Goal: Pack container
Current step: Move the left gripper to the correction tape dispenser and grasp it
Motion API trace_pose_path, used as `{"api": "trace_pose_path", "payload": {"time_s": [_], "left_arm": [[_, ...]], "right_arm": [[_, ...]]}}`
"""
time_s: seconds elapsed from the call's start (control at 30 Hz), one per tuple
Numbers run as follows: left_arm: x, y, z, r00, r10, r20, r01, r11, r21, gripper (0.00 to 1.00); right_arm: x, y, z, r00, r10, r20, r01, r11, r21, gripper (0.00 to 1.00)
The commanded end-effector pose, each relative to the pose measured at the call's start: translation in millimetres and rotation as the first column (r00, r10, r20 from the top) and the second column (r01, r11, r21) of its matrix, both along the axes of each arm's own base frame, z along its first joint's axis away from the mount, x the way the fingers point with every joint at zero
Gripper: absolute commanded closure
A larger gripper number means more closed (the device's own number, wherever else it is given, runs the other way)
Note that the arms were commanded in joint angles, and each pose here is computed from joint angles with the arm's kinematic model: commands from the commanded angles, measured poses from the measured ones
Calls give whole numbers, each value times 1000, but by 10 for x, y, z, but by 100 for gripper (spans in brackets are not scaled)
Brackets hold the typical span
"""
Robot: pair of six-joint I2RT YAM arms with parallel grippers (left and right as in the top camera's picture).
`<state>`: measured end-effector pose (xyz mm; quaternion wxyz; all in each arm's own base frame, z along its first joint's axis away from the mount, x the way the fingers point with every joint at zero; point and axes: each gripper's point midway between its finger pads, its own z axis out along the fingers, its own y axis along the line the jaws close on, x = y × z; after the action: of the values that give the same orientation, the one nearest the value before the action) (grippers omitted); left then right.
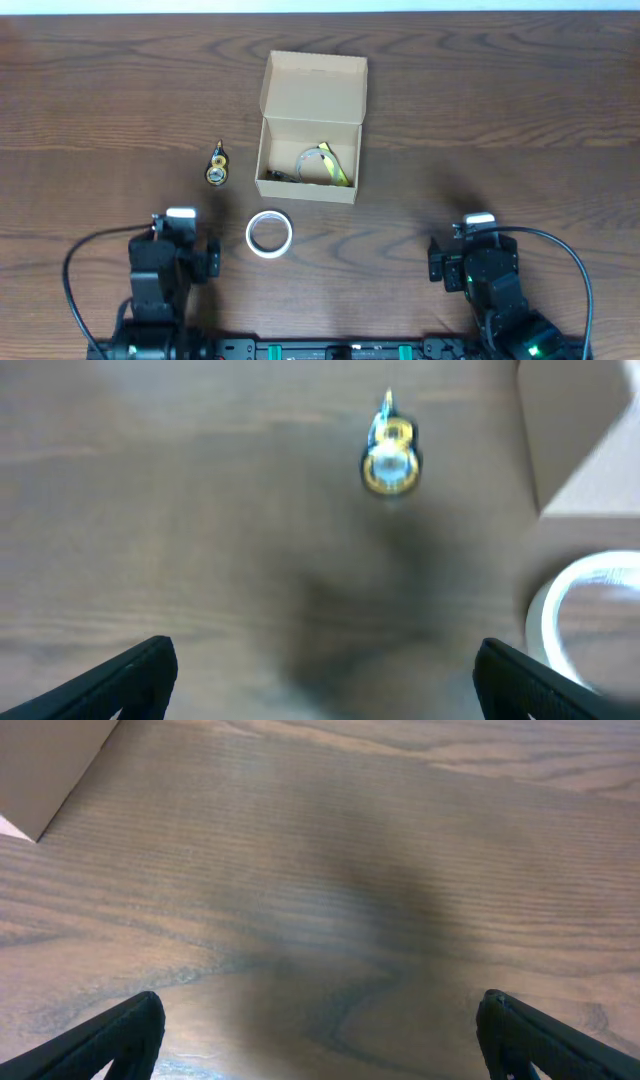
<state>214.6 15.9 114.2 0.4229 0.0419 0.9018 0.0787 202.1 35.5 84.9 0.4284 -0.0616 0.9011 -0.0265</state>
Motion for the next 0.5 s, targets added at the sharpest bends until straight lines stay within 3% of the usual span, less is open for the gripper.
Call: {"api": "trace_pose_path", "payload": {"time_s": [0.0, 0.2, 0.47], "left_arm": [[233, -168, 254, 997, -74, 4, 74, 996, -54, 5], [712, -507, 716, 975, -217, 48, 222, 961, -165, 5], [1116, -671, 869, 959, -283, 11, 278, 933, -229, 4]], "right_arm": [[1, -50, -13, 1000, -14, 2, 14, 1000, -18, 1], [1, -50, -13, 1000, -14, 2, 14, 1000, -18, 1], [1, -50, -13, 1000, -14, 2, 14, 1000, -18, 1]]}}
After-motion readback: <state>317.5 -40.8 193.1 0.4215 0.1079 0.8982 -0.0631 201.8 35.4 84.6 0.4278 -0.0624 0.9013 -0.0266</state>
